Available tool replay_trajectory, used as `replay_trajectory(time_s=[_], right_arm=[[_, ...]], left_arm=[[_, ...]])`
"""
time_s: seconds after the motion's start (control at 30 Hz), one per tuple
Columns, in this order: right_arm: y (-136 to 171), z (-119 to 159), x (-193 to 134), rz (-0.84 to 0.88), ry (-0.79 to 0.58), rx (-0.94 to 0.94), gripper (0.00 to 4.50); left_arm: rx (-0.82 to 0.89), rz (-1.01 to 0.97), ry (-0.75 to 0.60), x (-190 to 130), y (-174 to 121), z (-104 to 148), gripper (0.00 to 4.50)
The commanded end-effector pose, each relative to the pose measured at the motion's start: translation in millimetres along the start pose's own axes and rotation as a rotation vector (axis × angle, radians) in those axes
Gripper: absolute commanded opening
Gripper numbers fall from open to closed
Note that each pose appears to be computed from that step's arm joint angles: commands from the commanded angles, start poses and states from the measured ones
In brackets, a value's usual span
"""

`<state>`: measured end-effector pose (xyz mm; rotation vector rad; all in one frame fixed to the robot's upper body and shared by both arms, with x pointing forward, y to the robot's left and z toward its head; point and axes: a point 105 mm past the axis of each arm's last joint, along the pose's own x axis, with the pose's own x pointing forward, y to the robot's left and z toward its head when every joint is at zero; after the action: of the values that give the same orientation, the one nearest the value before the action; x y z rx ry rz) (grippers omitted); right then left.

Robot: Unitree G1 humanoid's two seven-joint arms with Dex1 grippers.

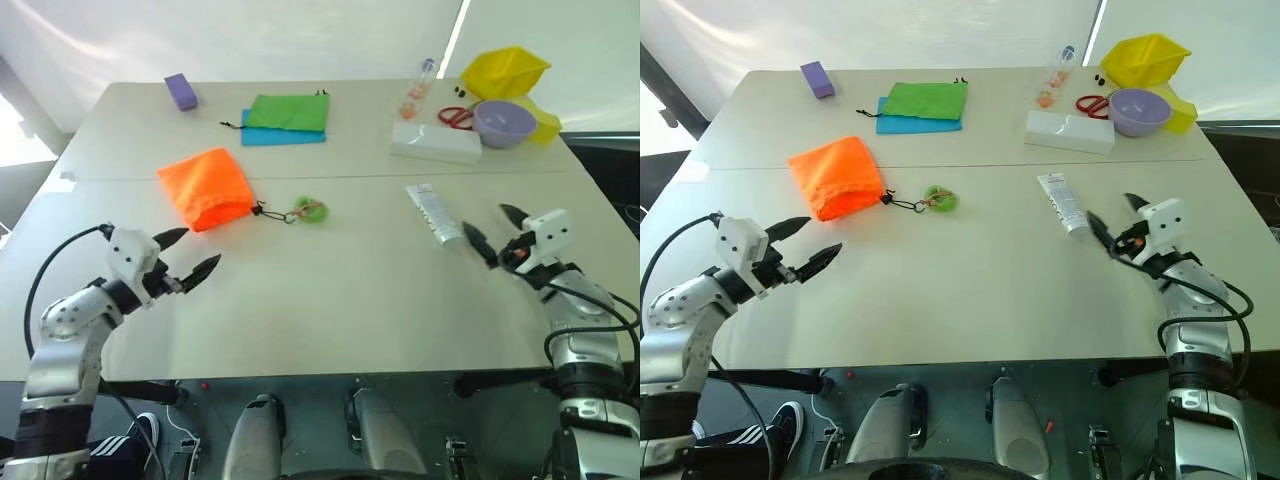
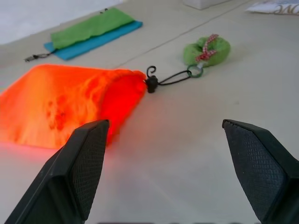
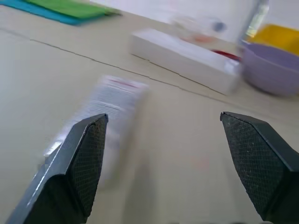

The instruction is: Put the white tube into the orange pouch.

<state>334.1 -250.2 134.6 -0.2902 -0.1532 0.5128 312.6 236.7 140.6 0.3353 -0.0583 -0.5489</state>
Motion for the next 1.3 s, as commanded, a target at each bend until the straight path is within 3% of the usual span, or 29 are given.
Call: replay_trajectory(time_s=[0.03, 0.17, 0.33, 0.63, 0.77, 0.93, 0.97, 1.3], right_arm=[[57.4, 37.4, 10.4, 0.291, -0.107, -0.038, 4.01], [97.1, 42.3, 12.6, 0.468, -0.069, -0.057, 4.01], [123.2, 42.3, 22.6, 0.506, -0.066, -0.055, 4.01], [124.9, 42.4, 33.9, 0.456, -0.074, -0.066, 4.01], [117.1, 41.3, 33.6, 0.427, -0.068, -0.066, 4.06], [110.5, 41.1, 34.1, 0.403, -0.067, -0.063, 4.06], [108.8, 40.7, 34.3, 0.398, -0.066, -0.065, 4.06], [79.8, 35.7, 31.9, 0.321, -0.033, -0.115, 4.06]], left_arm=[[0.140, 0.065, -0.016, 12.0, 9.5, 9.6, 4.12], [0.235, 0.152, 0.026, 26.9, 23.2, 6.8, 4.12], [0.320, 0.235, 0.063, 42.8, 33.1, 3.9, 4.12], [0.372, 0.283, 0.104, 63.2, 36.3, -5.3, 4.12], [0.370, 0.295, 0.127, 63.9, 36.8, -10.3, 2.88], [0.368, 0.281, 0.127, 62.4, 32.9, -11.9, 0.21], [0.367, 0.285, 0.133, 61.1, 34.1, -12.6, 0.01], [0.343, 0.219, 0.141, 44.0, 33.4, -10.3, 0.01]])
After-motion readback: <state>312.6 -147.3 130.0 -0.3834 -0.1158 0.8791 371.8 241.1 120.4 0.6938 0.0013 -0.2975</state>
